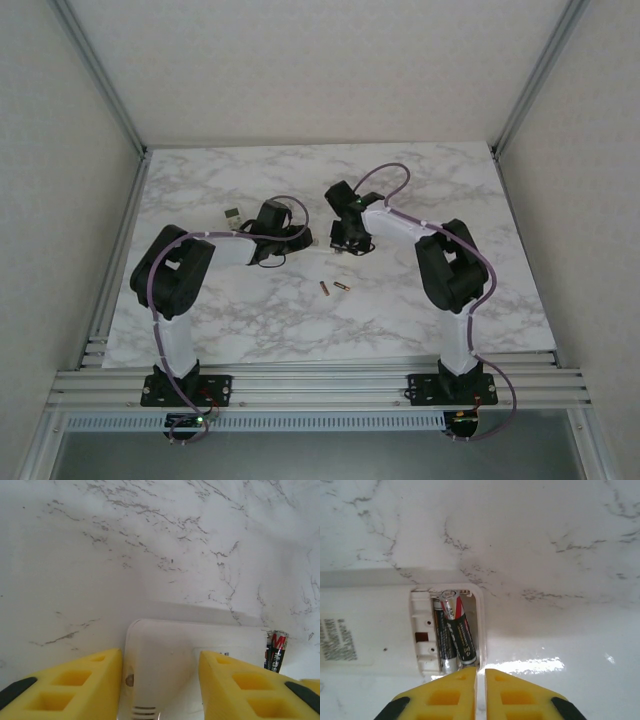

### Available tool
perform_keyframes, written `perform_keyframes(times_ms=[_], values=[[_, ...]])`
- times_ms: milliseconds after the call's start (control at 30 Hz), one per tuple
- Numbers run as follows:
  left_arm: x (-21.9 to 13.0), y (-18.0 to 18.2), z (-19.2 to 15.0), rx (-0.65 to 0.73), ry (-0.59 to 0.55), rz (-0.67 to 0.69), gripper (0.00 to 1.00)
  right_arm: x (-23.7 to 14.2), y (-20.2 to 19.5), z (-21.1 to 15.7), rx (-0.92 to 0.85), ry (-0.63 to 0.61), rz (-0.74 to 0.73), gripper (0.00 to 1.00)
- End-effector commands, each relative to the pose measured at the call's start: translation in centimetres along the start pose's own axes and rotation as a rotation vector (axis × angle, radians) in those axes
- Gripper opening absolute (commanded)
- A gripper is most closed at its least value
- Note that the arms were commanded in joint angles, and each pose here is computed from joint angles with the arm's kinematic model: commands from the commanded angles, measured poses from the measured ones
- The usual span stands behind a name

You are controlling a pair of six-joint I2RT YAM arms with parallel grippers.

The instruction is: Load the batteries into the remote control

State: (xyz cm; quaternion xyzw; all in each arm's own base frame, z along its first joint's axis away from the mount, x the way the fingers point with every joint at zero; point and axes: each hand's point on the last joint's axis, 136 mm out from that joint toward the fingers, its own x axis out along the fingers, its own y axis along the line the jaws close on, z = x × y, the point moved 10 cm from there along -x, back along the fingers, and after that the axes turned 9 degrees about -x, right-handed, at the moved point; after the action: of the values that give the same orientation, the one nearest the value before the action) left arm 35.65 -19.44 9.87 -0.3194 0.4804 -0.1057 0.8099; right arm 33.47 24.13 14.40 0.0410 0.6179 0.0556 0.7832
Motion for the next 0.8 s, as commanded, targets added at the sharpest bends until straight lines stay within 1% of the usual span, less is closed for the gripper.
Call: perform_keyframes(times_ms=[0,133,267,433,667,767], values=[[0.2,1.5,-3.5,-0.046,0.169,0.101,0.43,-2.3,0.3,0.6,-0.013,-0.025,0.015,0.12],[0.2,1.3,-3.3,-0.042,0.17,0.096,0.43,-1.7,0.7,1.3,0.001,-0.03,0.04,0.17],[0.1,1.1,-3.1,-0.037,0.168,0.092,0.43,-0.7,0.9,2.3,0.006,-0.027,0.028,0.2],[0.0,0.9,-3.1,-0.036,0.168,0.086,0.43,0.5,0.9,3.0,0.01,-0.016,0.015,0.21],[-0.1,0.6,-2.9,-0.032,0.166,0.075,0.43,1.4,0.8,3.0,-0.003,-0.002,-0.008,0.21],[-0.1,0.7,-2.9,-0.032,0.167,0.075,0.43,1.9,0.8,2.9,-0.004,0.008,-0.015,0.19]])
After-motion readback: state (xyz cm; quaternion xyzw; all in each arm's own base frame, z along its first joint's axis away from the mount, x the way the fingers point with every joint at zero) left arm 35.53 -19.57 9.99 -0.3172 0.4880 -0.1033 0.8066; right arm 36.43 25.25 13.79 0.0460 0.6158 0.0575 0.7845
